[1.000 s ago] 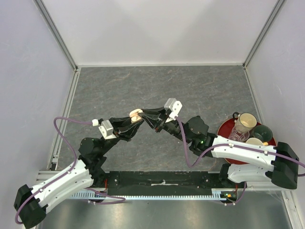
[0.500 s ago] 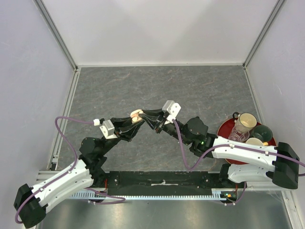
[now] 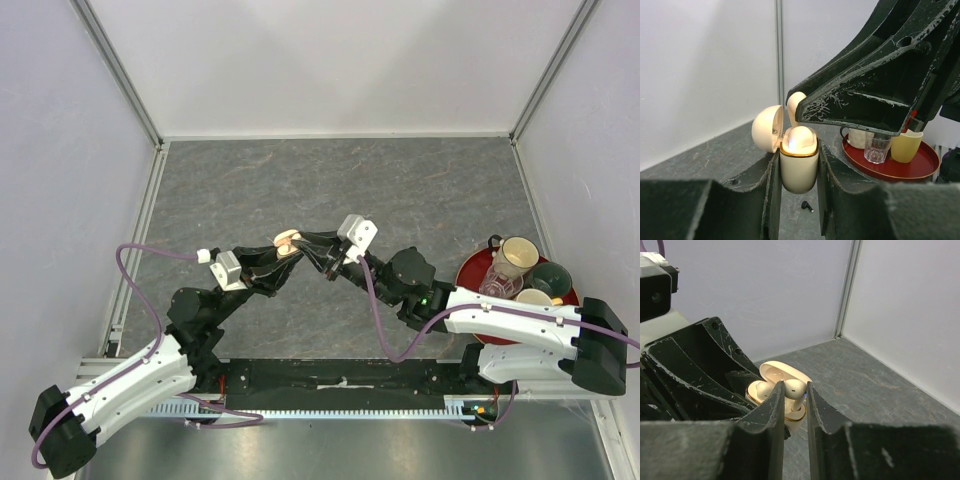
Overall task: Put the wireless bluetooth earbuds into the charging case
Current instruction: Place the earbud in the charging case.
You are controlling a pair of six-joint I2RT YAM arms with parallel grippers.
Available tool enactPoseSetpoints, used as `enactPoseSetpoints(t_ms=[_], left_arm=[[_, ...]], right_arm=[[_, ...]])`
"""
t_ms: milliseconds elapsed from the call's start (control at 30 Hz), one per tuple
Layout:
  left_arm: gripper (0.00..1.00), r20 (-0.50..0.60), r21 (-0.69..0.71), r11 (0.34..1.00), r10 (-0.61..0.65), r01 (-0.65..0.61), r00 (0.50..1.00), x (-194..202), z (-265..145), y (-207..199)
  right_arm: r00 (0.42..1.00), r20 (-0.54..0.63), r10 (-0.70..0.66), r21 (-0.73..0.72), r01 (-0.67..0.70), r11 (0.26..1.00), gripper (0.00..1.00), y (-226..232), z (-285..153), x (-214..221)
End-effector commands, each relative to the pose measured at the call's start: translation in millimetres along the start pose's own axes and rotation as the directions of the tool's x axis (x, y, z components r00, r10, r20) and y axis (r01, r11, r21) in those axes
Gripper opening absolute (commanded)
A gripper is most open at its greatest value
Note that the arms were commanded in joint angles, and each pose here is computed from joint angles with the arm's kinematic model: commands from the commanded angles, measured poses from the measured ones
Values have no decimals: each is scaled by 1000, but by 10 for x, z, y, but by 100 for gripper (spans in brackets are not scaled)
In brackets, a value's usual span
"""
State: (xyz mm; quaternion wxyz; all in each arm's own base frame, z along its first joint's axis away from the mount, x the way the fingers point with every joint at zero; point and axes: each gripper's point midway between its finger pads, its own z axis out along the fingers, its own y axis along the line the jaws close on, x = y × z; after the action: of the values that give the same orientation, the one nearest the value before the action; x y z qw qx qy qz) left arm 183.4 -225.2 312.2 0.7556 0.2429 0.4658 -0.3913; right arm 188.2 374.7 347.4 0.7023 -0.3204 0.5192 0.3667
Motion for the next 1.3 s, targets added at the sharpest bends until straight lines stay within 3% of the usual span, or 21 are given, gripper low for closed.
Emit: enactPoseSetpoints(t_ms=[0,633,1267], left_arm=[[2,147,-55,998,10,-2,989,-447,64,89],[2,144,-55,998,13,-5,989,-424,88,96],[2,153,-85,996,30,-17,988,-458,79,146]], right_arm=[[994,-106,-24,-51,18,999,0,154,-98,328],[990,-138,-40,-80,29,996,0,250,-101,419],[984,-177,-10,23,15,1000,0,185,-118,537]])
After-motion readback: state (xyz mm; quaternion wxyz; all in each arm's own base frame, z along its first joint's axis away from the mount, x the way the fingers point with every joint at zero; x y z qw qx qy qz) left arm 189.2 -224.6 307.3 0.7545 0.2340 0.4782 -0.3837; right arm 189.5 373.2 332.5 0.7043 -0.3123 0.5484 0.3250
